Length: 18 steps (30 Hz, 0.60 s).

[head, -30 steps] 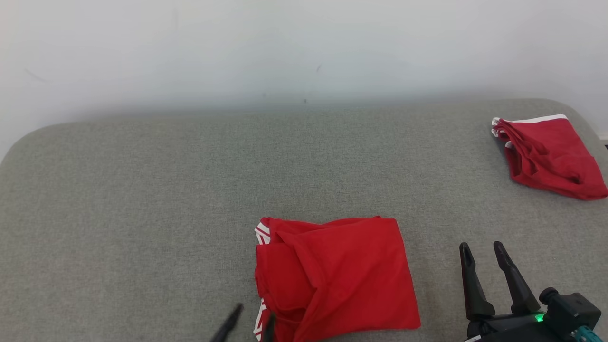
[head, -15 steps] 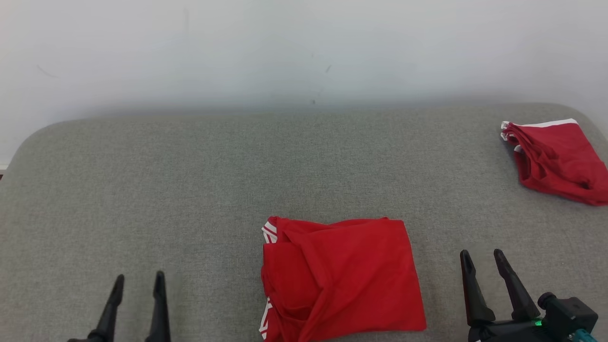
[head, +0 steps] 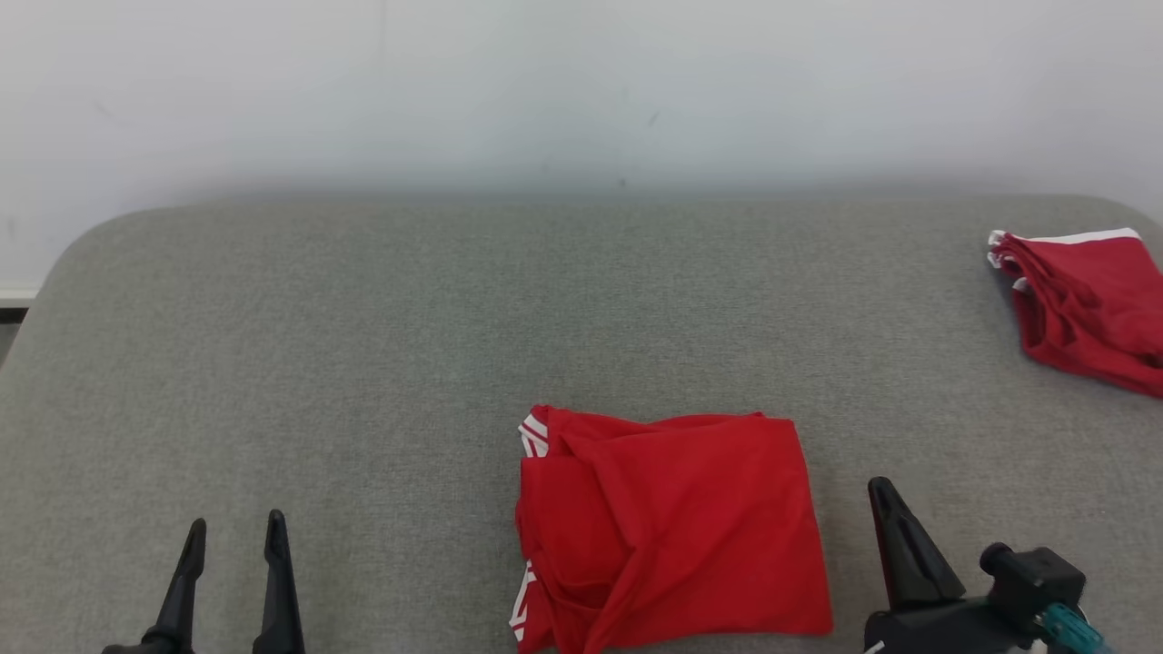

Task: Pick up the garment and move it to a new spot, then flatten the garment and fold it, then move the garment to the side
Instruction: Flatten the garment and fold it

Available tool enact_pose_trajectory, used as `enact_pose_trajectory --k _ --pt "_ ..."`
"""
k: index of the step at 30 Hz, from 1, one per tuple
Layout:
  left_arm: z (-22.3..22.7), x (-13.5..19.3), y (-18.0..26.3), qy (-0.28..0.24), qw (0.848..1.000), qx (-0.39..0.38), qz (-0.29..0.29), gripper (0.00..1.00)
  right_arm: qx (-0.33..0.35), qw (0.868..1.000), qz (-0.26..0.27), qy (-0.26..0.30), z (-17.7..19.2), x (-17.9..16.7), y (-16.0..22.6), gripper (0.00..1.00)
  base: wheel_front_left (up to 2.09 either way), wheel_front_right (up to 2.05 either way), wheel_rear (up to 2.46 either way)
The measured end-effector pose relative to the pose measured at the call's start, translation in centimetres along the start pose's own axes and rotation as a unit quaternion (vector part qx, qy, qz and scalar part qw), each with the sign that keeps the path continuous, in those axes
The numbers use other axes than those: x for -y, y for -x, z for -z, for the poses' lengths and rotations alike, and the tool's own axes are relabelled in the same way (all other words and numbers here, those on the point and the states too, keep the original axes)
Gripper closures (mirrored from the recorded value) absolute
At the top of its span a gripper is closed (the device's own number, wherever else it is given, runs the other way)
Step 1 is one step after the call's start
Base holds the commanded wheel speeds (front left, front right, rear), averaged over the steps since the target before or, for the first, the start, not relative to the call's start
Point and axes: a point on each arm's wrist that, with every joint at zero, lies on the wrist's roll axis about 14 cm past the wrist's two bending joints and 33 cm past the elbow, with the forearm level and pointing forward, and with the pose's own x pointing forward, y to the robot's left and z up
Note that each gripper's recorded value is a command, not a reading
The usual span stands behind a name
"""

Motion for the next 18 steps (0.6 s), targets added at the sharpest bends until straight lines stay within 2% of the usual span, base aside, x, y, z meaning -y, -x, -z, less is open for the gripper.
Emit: enact_pose_trajectory --k 6,7,18 --pt "-0.1 -0.2 0.0 0.000 1.000 0.002 -0.004 0.00 -0.022 0.999 -0.032 0.006 1.2 -1.9 -1.8 1.00 0.00 0.00 0.00" --pt "-0.1 -0.3 0.1 0.000 1.000 0.002 -0.007 0.00 -0.030 0.998 -0.047 0.007 1.8 -3.0 -2.6 1.00 0.00 0.00 0.00" --pt "0.0 -2.1 0.9 -0.005 0.999 -0.002 -0.037 0.00 -0.098 0.992 -0.078 0.013 5.9 -5.8 -4.5 1.00 0.00 0.00 0.00"
